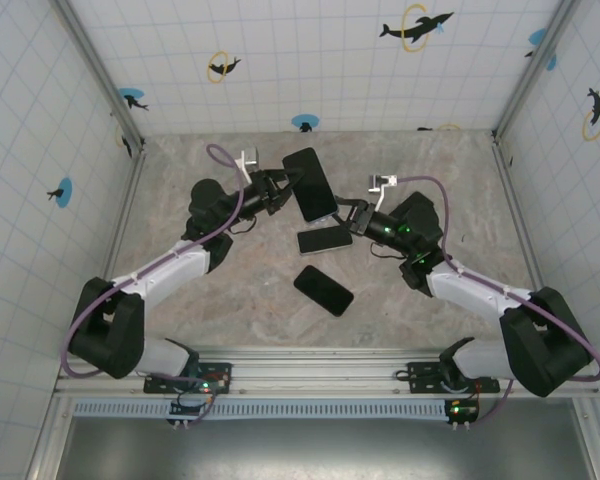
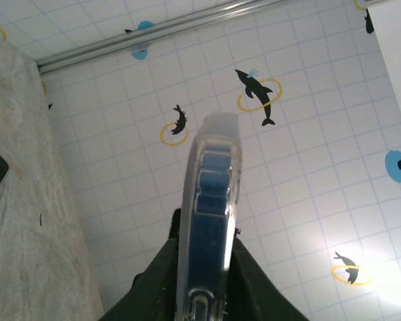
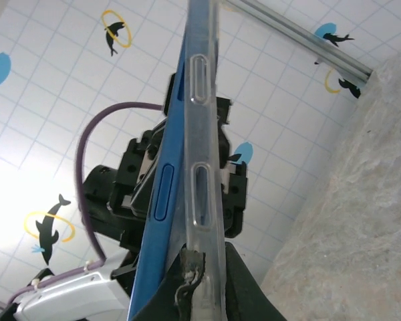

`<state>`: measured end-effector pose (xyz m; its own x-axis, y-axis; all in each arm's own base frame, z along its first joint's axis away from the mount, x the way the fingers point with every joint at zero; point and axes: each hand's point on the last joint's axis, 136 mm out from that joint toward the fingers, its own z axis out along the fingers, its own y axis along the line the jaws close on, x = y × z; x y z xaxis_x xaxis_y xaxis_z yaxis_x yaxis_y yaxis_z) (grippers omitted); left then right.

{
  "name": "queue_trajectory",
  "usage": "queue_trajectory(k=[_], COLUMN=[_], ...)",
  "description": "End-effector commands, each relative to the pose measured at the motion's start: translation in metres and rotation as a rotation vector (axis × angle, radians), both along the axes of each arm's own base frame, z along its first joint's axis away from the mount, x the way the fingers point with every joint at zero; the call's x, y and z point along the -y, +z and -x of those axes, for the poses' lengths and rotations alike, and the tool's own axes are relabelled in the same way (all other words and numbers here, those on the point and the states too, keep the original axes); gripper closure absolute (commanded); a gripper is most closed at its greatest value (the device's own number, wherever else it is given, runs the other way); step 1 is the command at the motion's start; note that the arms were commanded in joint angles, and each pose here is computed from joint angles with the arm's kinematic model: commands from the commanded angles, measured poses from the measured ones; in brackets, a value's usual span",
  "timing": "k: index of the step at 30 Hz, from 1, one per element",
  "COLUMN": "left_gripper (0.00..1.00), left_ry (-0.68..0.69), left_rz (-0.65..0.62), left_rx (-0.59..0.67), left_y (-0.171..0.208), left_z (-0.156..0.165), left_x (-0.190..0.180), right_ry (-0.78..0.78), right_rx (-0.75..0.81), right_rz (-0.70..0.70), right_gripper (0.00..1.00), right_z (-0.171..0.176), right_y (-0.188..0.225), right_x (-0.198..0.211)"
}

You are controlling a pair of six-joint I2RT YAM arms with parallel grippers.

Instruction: Take the phone out of the phone case

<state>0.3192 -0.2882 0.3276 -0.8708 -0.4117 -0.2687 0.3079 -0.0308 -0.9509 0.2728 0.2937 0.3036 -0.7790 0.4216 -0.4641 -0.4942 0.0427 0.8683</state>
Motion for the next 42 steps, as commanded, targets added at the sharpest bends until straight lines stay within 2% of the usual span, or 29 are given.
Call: queue_trajectory(k=[1,3,6,11,13,22,26,34,42], left_gripper=[0.72,0.65,0.6,0.43,0.41,0.39,0.41,0.45,0.45], left_ry=[-0.012,-0.009,-0.009,0.024,0.041,0.168,0.168,0.141,0.105], left_rz=[0.013,0.004,-0.022,-0.107,-0.126,-0.125,-0.115,-0.042,-0.059], left_rx=[-0.011,-0.026,-0.058,-0.125,-0.132,-0.264,-0.313,-0.319,-0.347], left_y=[-0.004,-0.007,-0.016,-0.037,-0.039,-0.049,-0.049,-0.031,-0.045], left_z=[0.002,0.0,-0.001,-0.005,-0.003,0.014,0.028,0.033,0.033], left_x=[0.005,0.006,0.007,0.005,0.001,-0.024,-0.018,-0.005,0.002], right_ry=[-0.015,-0.031,-0.047,-0.123,-0.162,-0.323,-0.347,-0.356,-0.341], right_rx=[0.038,0.024,-0.002,-0.036,-0.046,-0.071,-0.073,-0.065,-0.047], right_rz=[-0.094,-0.117,-0.135,-0.155,-0.165,-0.228,-0.238,-0.241,-0.278], right_gripper=[0.93,0.95,0.96,0.98,0.98,0.99,0.99,0.99,0.99], right_z=[0.004,0.002,0.0,-0.011,-0.017,-0.043,-0.049,-0.054,-0.057], right_y=[0.022,0.022,0.021,0.016,0.015,0.012,0.012,0.011,0.018], right_x=[0.006,0.009,0.01,0.015,0.018,0.021,0.016,0.003,-0.001])
